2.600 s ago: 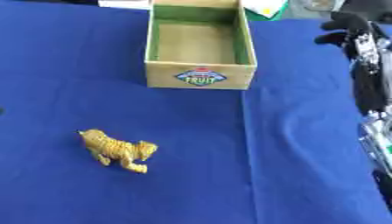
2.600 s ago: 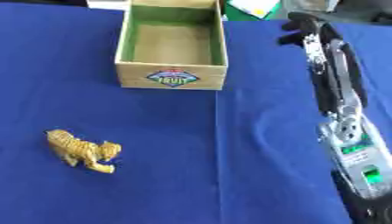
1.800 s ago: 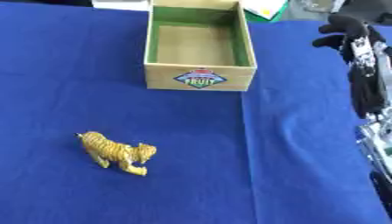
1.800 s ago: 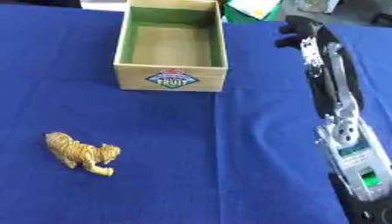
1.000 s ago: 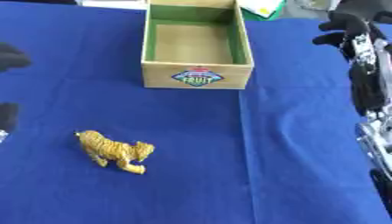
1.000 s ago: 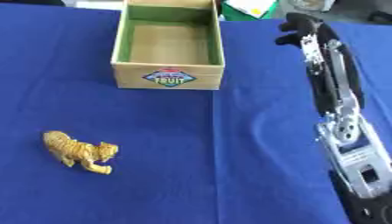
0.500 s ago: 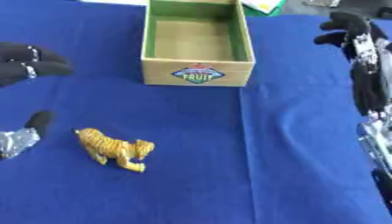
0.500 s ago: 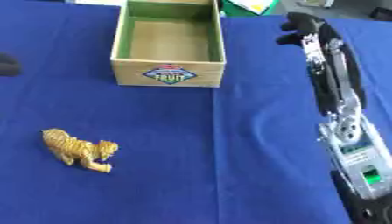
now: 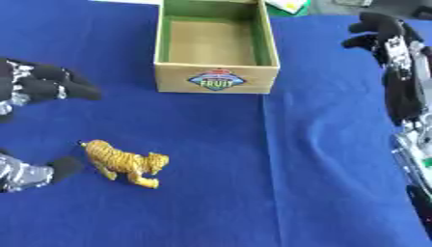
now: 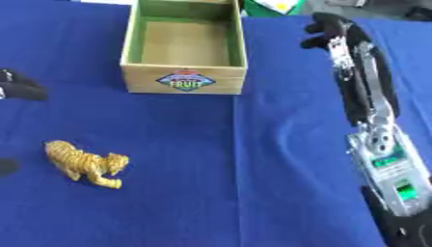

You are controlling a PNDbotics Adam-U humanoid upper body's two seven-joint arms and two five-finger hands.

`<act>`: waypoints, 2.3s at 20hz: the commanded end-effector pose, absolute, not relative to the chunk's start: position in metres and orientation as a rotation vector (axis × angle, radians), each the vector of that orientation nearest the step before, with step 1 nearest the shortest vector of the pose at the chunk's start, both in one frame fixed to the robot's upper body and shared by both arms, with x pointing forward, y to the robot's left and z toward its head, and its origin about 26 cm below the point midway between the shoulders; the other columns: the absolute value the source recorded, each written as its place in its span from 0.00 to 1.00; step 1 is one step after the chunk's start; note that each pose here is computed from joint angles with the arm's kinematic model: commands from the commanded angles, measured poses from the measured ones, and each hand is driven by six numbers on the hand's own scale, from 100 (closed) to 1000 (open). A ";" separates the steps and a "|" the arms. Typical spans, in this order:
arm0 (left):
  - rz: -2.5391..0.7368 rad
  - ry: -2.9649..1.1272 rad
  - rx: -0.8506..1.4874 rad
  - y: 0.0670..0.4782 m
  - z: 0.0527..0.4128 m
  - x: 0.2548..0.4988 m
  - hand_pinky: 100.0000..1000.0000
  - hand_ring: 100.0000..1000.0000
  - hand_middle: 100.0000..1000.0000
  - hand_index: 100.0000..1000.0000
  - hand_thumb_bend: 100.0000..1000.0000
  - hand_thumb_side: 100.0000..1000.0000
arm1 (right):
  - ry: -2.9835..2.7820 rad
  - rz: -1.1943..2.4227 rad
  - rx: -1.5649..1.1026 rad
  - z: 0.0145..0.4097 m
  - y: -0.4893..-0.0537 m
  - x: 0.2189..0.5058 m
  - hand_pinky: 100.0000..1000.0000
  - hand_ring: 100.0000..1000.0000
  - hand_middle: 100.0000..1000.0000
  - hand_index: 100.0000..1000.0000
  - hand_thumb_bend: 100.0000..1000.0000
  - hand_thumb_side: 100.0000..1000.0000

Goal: Pick up objects on the table and place them in the box.

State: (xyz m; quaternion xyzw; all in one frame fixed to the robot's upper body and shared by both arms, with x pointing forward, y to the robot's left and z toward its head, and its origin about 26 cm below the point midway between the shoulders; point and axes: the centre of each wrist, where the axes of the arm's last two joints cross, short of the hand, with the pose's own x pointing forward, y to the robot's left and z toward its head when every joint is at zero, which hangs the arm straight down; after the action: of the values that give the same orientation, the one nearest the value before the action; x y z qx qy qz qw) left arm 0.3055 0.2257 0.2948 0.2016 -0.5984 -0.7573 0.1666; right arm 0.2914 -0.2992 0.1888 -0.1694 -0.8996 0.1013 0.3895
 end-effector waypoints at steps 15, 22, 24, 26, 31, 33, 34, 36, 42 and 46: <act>-2.072 -1.483 0.439 0.203 0.286 0.328 0.68 0.84 0.81 0.92 0.43 0.68 | -2.296 0.273 -0.428 0.192 -0.299 0.288 0.81 0.61 0.64 0.80 0.00 0.88; -2.042 -1.403 0.465 0.206 0.266 0.349 0.71 0.89 0.87 0.92 0.44 0.66 | -2.293 0.274 -0.421 0.191 -0.299 0.288 0.82 0.61 0.64 0.80 0.00 0.88; -2.041 -1.376 0.452 0.206 0.261 0.355 0.72 0.89 0.86 0.93 0.45 0.67 | -2.291 0.273 -0.422 0.191 -0.299 0.288 0.82 0.61 0.63 0.80 0.00 0.88; -2.034 -1.345 0.438 0.206 0.256 0.362 0.73 0.90 0.86 0.93 0.46 0.65 | -2.292 0.273 -0.421 0.191 -0.298 0.288 0.82 0.61 0.63 0.80 0.00 0.88; -2.049 -1.266 0.423 0.209 0.240 0.379 0.73 0.90 0.85 0.94 0.46 0.63 | -2.292 0.269 -0.417 0.191 -0.298 0.288 0.82 0.61 0.63 0.80 0.00 0.88; -2.054 -1.254 0.418 0.210 0.236 0.383 0.73 0.89 0.84 0.93 0.45 0.62 | -2.291 0.269 -0.416 0.191 -0.298 0.288 0.82 0.61 0.63 0.80 0.00 0.89; -2.056 -1.253 0.417 0.210 0.235 0.384 0.72 0.89 0.83 0.92 0.46 0.62 | -2.290 0.269 -0.415 0.191 -0.298 0.288 0.82 0.61 0.63 0.80 0.00 0.89; -2.065 -1.254 0.418 0.208 0.234 0.385 0.71 0.88 0.81 0.91 0.45 0.61 | -2.288 0.271 -0.414 0.191 -0.297 0.288 0.82 0.60 0.63 0.80 0.00 0.89; -2.110 -1.260 0.427 0.204 0.233 0.383 0.68 0.83 0.72 0.82 0.42 0.54 | -2.286 0.272 -0.410 0.190 -0.297 0.288 0.82 0.60 0.63 0.80 0.00 0.89; -2.128 -1.290 0.459 0.201 0.236 0.380 0.65 0.79 0.66 0.79 0.35 0.45 | -2.283 0.271 -0.408 0.190 -0.297 0.288 0.82 0.60 0.63 0.80 0.00 0.90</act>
State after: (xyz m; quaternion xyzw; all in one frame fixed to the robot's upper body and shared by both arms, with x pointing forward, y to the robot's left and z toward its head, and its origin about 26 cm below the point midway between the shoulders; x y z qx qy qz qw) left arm 0.3822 0.2006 0.2253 0.1574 -0.4813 -0.8026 0.3153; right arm 0.2902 -0.2966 0.1825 -0.1606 -0.8942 0.1034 0.4049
